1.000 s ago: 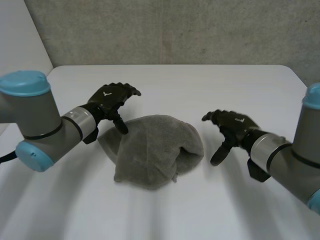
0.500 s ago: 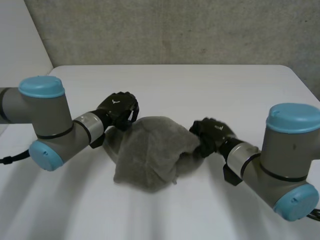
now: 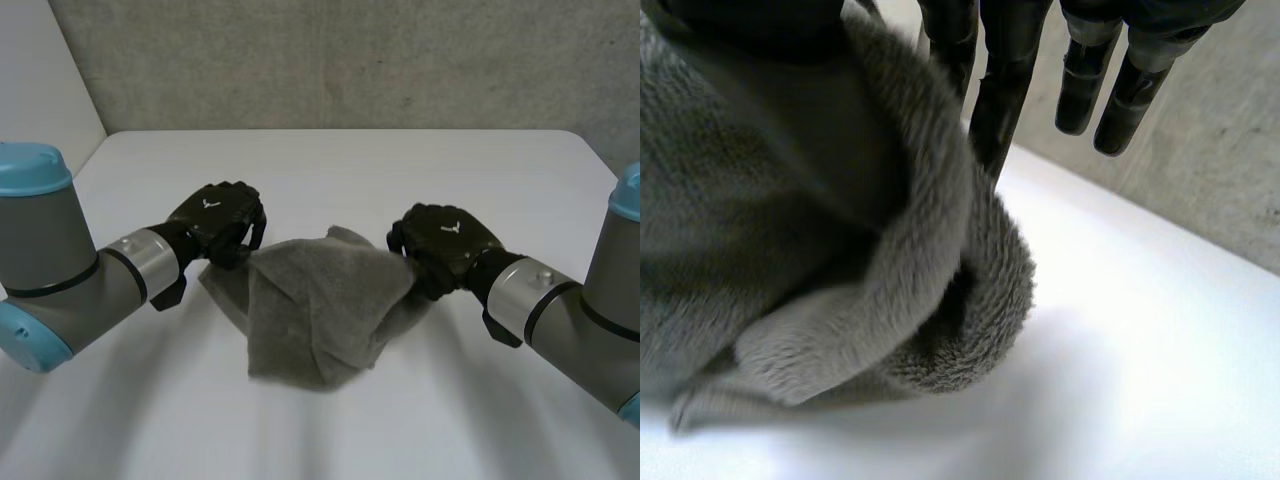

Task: Fold the towel.

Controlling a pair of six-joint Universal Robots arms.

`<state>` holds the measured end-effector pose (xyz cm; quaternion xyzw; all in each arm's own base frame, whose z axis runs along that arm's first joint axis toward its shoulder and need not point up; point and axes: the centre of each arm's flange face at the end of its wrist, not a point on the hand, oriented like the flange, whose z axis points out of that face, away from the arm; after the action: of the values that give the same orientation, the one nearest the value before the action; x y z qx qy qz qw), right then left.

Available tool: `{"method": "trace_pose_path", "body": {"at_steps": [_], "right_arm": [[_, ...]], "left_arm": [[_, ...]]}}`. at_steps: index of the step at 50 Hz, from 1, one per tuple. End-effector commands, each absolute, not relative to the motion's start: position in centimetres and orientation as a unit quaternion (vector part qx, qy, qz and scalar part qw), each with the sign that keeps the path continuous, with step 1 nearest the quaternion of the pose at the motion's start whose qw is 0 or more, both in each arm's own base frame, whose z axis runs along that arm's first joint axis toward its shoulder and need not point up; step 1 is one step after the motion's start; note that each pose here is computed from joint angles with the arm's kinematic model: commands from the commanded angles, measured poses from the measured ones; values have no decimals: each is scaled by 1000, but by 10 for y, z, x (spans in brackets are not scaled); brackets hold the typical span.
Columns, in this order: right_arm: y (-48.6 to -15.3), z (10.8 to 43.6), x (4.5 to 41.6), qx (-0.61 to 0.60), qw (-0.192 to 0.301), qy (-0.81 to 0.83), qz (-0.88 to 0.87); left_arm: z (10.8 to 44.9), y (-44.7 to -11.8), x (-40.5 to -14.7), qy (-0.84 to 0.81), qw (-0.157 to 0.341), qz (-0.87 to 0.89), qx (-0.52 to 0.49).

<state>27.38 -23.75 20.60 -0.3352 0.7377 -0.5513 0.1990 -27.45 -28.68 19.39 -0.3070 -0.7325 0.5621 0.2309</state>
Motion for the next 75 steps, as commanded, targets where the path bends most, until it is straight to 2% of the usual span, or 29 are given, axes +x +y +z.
{"method": "trace_pose_path", "body": {"at_steps": [1,12,24,34,39,45,49,53,57,59,60,62,63,65,66,67,68,69,70,71,73,75], "right_arm": [[-235,193,265,-349,170,755,-528],[-225,178,257,-304,193,790,-497],[-232,173,238,-275,179,803,-497],[-228,180,237,-274,178,798,-506],[-227,176,239,-278,182,799,-502],[-233,158,244,-282,188,798,-499],[-238,163,246,-283,188,792,-507],[-252,199,249,-283,183,757,-559],[-267,237,262,-312,200,696,-615],[-277,247,270,-330,207,672,-630],[-277,248,270,-330,207,671,-631],[-305,276,282,-348,191,620,-677],[-305,276,282,-348,191,620,-677],[-318,339,290,-336,164,545,-751],[-318,340,290,-336,164,544,-751],[-313,372,293,-320,155,505,-786],[-306,402,291,-302,149,460,-821],[-306,403,291,-302,149,459,-822],[-296,427,288,-284,151,412,-852],[-296,428,288,-284,151,412,-853],[-283,444,282,-258,175,350,-884],[-279,436,281,-260,181,345,-883]], "left_arm": [[185,-286,-272,-741,230,553,-304],[176,-285,-277,-737,232,553,-311],[167,-295,-289,-726,236,561,-319],[153,-308,-303,-720,246,555,-335],[149,-311,-306,-710,231,561,-358],[150,-311,-306,-708,226,564,-361],[158,-306,-308,-707,229,564,-362],[174,-304,-306,-698,226,575,-362],[199,-306,-304,-675,222,602,-363],[226,-322,-304,-642,214,645,-356],[226,-322,-304,-641,214,645,-356],[257,-342,-306,-598,200,695,-346],[258,-342,-306,-597,200,695,-346],[298,-350,-311,-542,185,747,-337],[298,-350,-311,-542,185,747,-337],[316,-348,-312,-519,182,768,-328],[316,-348,-312,-519,182,768,-328],[344,-341,-308,-486,174,797,-314],[378,-329,-301,-443,169,829,-298],[378,-328,-301,-442,169,829,-298],[417,-307,-286,-381,182,865,-271],[421,-303,-280,-370,196,870,-262]]}}
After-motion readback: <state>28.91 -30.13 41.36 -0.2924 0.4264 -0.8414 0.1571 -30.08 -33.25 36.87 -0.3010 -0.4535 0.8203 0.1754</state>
